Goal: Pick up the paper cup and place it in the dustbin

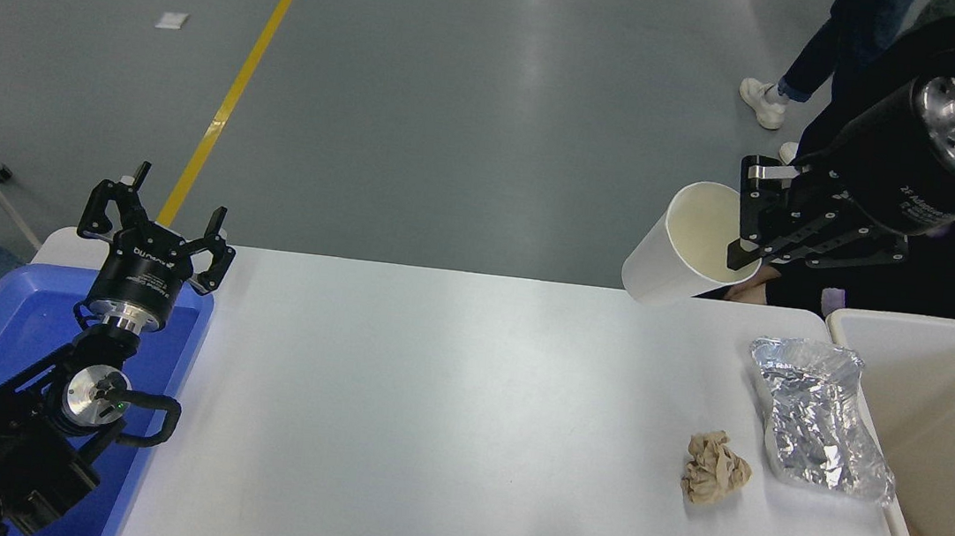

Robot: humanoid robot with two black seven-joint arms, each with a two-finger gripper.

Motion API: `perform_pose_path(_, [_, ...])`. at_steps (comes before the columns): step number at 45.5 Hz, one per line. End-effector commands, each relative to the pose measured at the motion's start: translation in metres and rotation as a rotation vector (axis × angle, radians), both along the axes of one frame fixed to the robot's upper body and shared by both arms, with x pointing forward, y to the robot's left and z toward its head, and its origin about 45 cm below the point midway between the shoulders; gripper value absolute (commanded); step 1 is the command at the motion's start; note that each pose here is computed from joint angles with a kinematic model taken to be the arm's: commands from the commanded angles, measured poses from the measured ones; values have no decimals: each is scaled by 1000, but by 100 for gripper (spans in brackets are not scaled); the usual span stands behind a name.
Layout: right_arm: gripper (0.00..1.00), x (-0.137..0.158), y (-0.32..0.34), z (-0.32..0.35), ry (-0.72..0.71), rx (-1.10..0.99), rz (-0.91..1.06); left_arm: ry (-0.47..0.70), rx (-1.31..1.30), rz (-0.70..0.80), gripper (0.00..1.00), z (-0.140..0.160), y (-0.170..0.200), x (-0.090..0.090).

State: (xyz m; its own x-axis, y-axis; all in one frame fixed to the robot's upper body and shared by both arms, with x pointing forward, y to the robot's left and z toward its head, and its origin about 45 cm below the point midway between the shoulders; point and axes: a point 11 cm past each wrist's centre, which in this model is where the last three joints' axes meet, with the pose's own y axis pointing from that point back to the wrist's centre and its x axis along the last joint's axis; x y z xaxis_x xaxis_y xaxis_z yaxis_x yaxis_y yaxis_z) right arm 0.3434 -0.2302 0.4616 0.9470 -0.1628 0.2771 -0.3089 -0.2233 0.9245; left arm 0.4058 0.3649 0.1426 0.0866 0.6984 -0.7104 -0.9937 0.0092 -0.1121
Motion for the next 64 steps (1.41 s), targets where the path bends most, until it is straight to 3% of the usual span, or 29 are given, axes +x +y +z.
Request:
perform_pose_path(1, [0, -2, -1, 12, -27, 4, -6, 0, 0, 0, 98, 0, 0, 0])
perform_pose_path(17, [0, -3, -55, -19, 60, -79, -145, 0, 0, 0, 98, 0, 0, 0])
perform_pose_path(30, [0, -26, -139, -55, 166, -127, -367, -1, 0, 1, 98, 0, 0, 0])
perform_pose_path(49, [0, -29, -303, -123, -210, -326, -789, 1, 0, 4, 98, -1, 1, -1])
perform_pose_path(64, [0, -41, -378, -237, -259, -471, -909, 0, -1, 3, 98, 0, 1, -1])
